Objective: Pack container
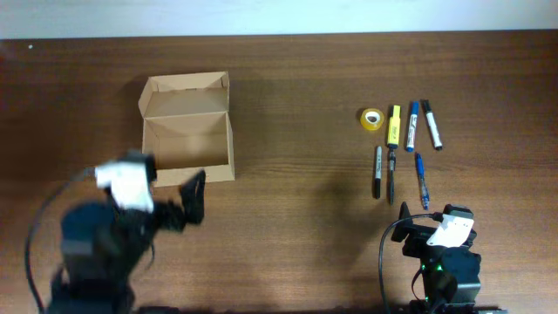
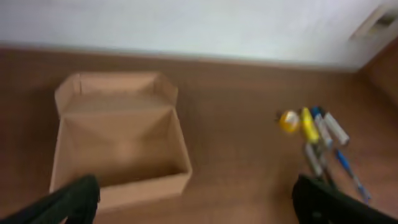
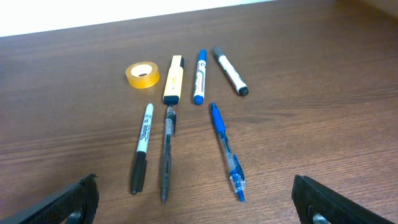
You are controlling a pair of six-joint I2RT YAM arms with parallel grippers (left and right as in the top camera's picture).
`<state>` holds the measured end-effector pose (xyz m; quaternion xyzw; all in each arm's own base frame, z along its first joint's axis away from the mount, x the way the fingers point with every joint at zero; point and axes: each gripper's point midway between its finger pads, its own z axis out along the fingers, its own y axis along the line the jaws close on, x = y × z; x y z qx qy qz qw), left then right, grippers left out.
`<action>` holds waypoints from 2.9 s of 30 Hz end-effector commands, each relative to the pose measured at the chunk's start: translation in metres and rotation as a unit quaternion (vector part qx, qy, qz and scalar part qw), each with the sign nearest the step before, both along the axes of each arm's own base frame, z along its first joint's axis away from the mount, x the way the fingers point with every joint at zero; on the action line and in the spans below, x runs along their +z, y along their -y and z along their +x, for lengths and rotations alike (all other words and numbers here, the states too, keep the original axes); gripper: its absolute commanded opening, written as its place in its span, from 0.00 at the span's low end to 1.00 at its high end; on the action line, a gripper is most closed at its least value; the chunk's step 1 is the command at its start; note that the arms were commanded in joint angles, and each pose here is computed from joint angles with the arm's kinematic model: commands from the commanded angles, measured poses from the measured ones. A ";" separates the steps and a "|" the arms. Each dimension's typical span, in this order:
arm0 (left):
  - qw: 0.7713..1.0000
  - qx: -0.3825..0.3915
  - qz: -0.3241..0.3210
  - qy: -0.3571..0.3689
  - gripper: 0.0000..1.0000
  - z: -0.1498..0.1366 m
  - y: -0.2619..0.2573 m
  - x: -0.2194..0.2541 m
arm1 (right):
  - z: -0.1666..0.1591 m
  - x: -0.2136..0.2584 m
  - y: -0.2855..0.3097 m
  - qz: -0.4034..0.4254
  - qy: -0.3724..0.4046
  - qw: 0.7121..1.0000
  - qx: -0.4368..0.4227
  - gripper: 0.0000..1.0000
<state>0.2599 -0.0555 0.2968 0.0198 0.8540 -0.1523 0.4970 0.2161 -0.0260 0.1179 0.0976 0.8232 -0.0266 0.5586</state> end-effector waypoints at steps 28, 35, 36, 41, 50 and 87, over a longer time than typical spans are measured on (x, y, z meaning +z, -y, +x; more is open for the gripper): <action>0.921 0.024 0.081 -0.380 0.78 0.145 0.062 -0.182 | 0.000 -0.001 0.004 0.000 0.002 1.000 -0.010 0.99; 0.904 0.103 0.122 -0.397 0.78 0.146 0.067 -0.217 | -0.001 -0.001 0.004 0.000 0.002 1.000 -0.010 0.99; 0.902 0.111 0.120 -0.401 0.78 0.146 0.066 -0.222 | -0.001 -0.001 0.004 0.000 0.002 1.000 -0.010 0.99; 0.899 0.119 0.118 -0.405 0.66 0.153 0.062 -0.237 | -0.001 -0.001 0.004 0.000 0.002 1.000 -0.010 0.99; 0.906 0.114 0.104 -0.394 0.02 0.164 0.066 -0.241 | 0.000 -0.001 0.004 0.000 0.002 1.000 -0.010 0.99; 0.949 0.022 0.094 -0.300 0.02 0.122 0.290 -0.134 | 0.000 -0.001 0.003 0.000 0.002 1.000 -0.010 0.99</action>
